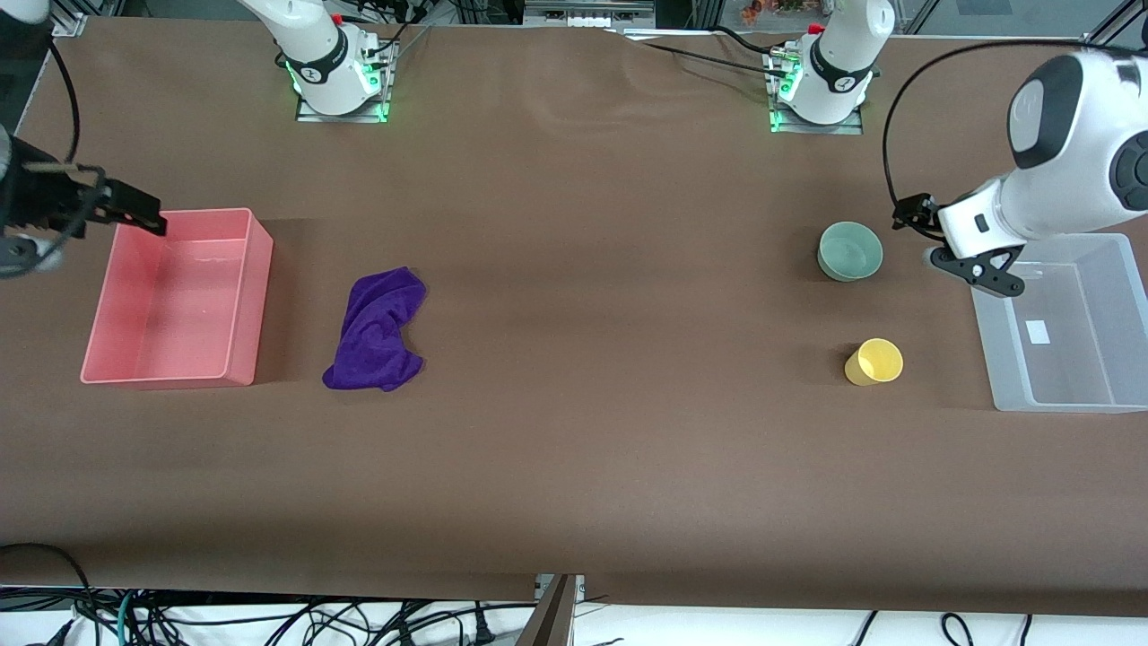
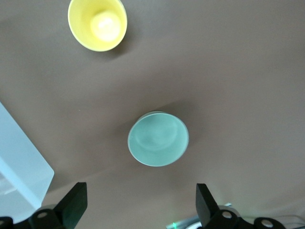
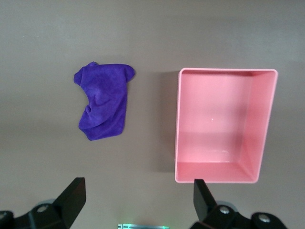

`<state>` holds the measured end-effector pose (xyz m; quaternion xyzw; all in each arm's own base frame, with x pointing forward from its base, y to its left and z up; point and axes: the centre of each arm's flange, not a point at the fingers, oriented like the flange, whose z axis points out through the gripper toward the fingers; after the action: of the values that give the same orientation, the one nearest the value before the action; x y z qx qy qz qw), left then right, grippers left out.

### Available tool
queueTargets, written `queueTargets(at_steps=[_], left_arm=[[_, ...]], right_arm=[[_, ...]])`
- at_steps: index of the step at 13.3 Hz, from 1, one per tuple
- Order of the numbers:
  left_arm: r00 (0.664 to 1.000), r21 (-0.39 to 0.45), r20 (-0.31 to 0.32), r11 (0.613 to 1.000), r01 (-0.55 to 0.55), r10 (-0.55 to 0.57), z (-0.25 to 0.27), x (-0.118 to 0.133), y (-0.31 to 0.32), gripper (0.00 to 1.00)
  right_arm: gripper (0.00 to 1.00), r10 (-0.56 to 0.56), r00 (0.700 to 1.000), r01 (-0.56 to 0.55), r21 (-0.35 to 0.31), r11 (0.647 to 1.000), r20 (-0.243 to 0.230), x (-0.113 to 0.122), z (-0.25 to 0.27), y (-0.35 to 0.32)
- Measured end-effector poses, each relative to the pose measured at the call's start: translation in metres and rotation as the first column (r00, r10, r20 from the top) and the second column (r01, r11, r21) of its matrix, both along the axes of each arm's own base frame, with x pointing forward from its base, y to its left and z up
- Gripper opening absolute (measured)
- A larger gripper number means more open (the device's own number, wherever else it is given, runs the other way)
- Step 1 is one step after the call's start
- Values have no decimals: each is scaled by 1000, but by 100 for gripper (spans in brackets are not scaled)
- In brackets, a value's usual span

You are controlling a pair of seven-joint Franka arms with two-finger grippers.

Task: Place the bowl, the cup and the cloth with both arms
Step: 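Grasp the green bowl with the left gripper while the right gripper reaches the cloth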

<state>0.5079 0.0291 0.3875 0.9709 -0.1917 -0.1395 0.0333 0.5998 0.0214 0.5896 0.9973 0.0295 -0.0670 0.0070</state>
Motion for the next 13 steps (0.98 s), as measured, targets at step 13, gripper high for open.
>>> queueTargets(at_steps=[13], left_arm=[[980,-26,159,991,127,-122,-210,-71,26,66]], right_arm=[[100,174,984,-173,33,984,-46,13,-334,110]])
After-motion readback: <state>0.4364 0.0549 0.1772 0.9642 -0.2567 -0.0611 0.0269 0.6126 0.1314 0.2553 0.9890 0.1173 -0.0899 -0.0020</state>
